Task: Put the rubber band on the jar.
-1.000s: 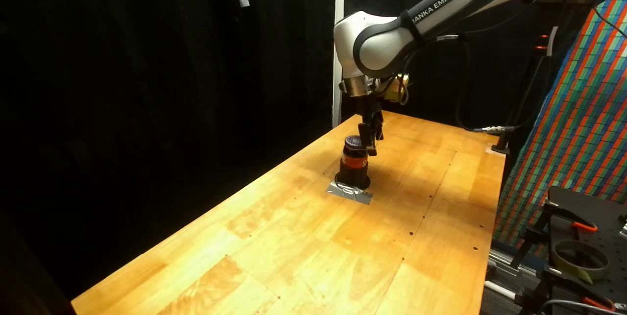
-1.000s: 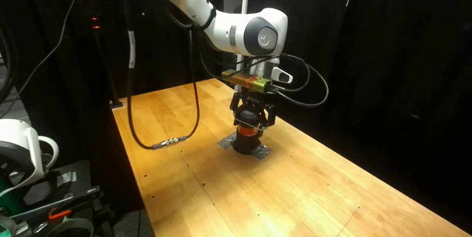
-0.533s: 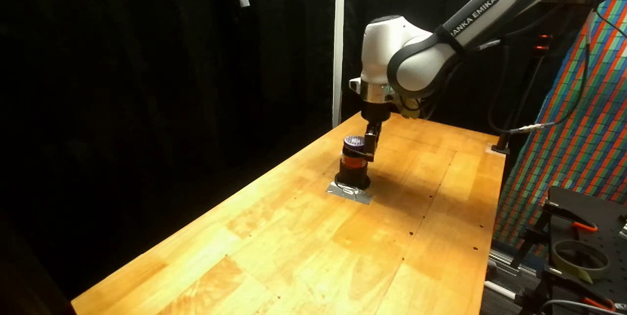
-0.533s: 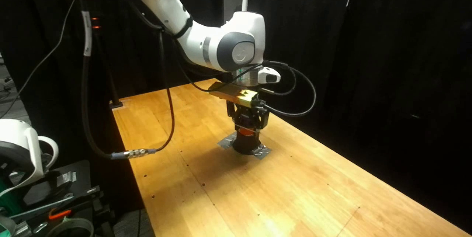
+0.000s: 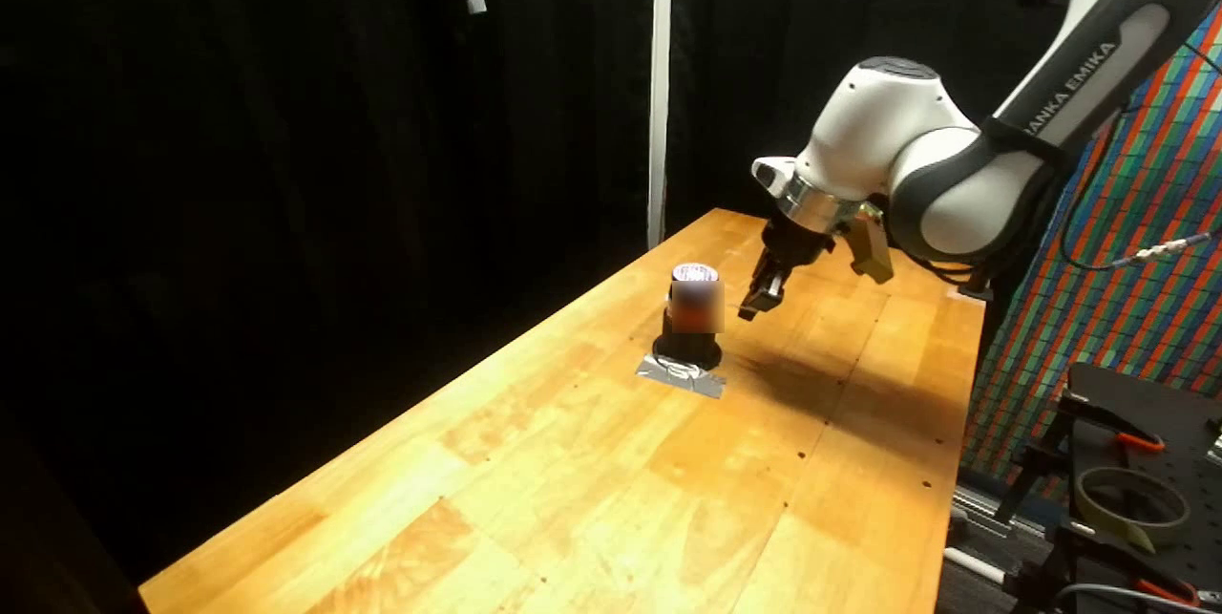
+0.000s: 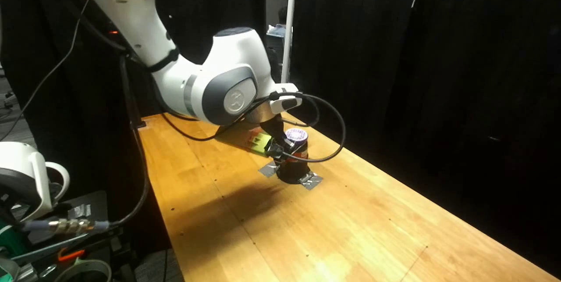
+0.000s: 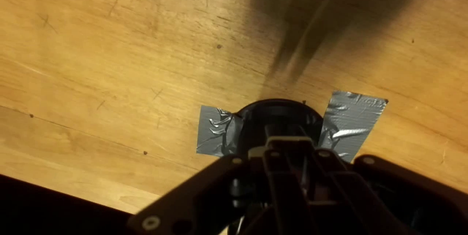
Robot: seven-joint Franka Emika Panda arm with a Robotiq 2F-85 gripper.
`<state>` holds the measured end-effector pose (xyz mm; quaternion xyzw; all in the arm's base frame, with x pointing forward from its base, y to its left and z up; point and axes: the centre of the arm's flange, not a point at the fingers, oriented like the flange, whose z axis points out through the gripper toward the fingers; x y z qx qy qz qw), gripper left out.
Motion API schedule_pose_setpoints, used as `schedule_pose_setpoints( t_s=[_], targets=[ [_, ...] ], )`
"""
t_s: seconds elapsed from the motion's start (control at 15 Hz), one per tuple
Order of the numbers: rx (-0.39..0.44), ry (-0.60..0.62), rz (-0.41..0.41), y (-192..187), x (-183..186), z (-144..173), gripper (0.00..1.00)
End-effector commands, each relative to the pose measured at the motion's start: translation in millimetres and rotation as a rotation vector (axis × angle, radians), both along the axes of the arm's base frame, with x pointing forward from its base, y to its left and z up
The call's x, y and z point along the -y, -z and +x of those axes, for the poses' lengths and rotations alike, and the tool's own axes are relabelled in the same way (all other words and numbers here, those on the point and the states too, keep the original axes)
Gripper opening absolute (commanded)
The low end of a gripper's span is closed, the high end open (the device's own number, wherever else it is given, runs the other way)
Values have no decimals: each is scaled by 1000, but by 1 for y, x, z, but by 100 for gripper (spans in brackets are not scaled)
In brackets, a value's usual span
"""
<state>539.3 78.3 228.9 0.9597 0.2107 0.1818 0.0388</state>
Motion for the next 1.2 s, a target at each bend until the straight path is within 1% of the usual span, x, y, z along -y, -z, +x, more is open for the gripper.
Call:
schedule_pose_setpoints(
  t_s=[0.0,0.2,0.4,0.73,0.8,0.87,0.93,1.0,1.07,1.13],
  targets=[
    [137,-13,0,4,12,-78,16],
    [276,-23,35,8,25,-102,17],
    [384,-45,63,11,31,-115,14],
    [519,-92,147,30,8,-143,13],
    [552,-92,160,33,6,-148,14],
    [590,-89,169,36,2,-150,13],
    [625,-76,175,37,0,-150,15],
    [671,-56,173,40,-3,-151,13],
    [714,-39,171,42,-4,-154,13],
    [737,-13,163,44,-7,-151,12]
  ],
)
